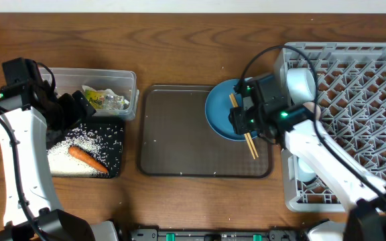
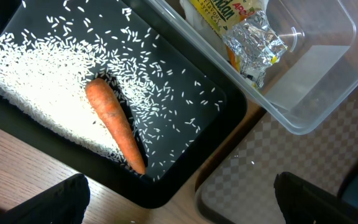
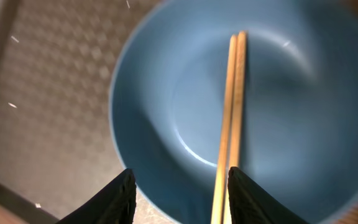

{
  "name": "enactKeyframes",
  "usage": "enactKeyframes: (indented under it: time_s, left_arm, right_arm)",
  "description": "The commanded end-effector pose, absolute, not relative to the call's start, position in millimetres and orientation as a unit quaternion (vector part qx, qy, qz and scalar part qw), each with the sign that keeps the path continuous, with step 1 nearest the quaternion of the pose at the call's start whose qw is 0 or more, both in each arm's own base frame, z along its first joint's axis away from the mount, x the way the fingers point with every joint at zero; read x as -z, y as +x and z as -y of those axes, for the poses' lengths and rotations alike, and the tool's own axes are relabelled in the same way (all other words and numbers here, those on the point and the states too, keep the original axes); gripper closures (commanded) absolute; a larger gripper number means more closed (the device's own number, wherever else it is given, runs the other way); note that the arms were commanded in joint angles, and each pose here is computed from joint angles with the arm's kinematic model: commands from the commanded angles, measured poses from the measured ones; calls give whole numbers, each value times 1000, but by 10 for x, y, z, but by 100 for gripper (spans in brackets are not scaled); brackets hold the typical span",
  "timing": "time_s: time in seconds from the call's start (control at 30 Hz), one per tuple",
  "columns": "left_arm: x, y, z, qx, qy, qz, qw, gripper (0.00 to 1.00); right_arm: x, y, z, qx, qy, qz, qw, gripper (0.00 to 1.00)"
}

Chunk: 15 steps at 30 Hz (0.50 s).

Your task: Sort waste into correct bins and load items into the dishwasher rack

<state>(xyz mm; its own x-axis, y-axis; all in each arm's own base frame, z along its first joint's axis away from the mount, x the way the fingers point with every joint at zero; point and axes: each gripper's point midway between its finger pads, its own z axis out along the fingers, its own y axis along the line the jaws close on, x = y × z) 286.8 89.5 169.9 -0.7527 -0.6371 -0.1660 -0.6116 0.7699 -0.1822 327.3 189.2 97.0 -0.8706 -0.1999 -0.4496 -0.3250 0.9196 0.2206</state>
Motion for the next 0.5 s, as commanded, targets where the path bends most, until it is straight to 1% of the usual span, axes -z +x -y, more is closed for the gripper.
enactKeyframes:
  time_s: [0.0,0.17,0.27,0.37,0.47]
  left_arm:
    - [-1779,2862,-916,55,-333,-934,121,2]
    - [-1779,2862,-916,55,-333,-934,121,2]
    - [-1779,2862,-916,55,-333,-934,121,2]
    - [-1779,2863,-916,55,-333,-934,121,2]
    - [-1779,2862,-916,55,-333,-934,121,2]
  right_arm:
    - [-729,3228,-1923,-133,-145,-963,186,54]
    - [-477,3216,-1877,-112,-142,-971,158,55]
    - [-413,3208,-1863,-107,-142,-973,151,61]
    - [-406,3206,-1863,-107,-142,-973,150,70]
    - [-402,3197,-1858,-106,-142,-973,147,75]
